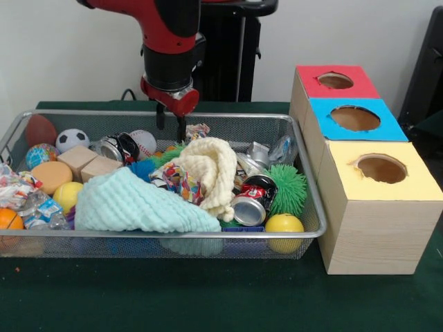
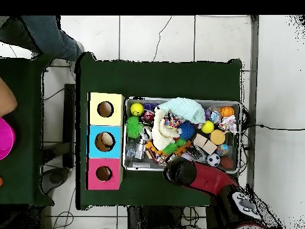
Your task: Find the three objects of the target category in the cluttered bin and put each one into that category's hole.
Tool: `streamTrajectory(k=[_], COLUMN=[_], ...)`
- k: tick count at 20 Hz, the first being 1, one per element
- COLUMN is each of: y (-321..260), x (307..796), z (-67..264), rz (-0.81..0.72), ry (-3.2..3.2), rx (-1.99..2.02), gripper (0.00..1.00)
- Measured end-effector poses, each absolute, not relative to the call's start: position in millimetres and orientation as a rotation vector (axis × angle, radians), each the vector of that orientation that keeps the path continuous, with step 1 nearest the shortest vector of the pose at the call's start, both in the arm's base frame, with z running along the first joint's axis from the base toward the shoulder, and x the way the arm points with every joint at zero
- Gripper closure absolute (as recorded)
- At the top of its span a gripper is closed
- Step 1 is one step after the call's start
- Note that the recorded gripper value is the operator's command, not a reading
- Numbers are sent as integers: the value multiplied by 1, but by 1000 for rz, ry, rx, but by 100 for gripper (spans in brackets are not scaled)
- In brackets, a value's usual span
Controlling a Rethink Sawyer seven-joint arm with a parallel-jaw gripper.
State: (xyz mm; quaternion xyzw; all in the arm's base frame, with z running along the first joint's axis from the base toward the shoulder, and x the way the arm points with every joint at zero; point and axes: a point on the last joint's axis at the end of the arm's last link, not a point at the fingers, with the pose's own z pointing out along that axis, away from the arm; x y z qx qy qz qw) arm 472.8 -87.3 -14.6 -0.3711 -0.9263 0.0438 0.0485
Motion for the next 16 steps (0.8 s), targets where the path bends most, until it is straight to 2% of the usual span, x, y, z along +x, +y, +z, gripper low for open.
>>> streamTrajectory(k=[6, 16], y=[-92, -96], x=[476, 480], z=[-29, -30], rz=[136, 146], ry=[-2843, -2840], rx=[-1149, -1172], gripper=[0, 0])
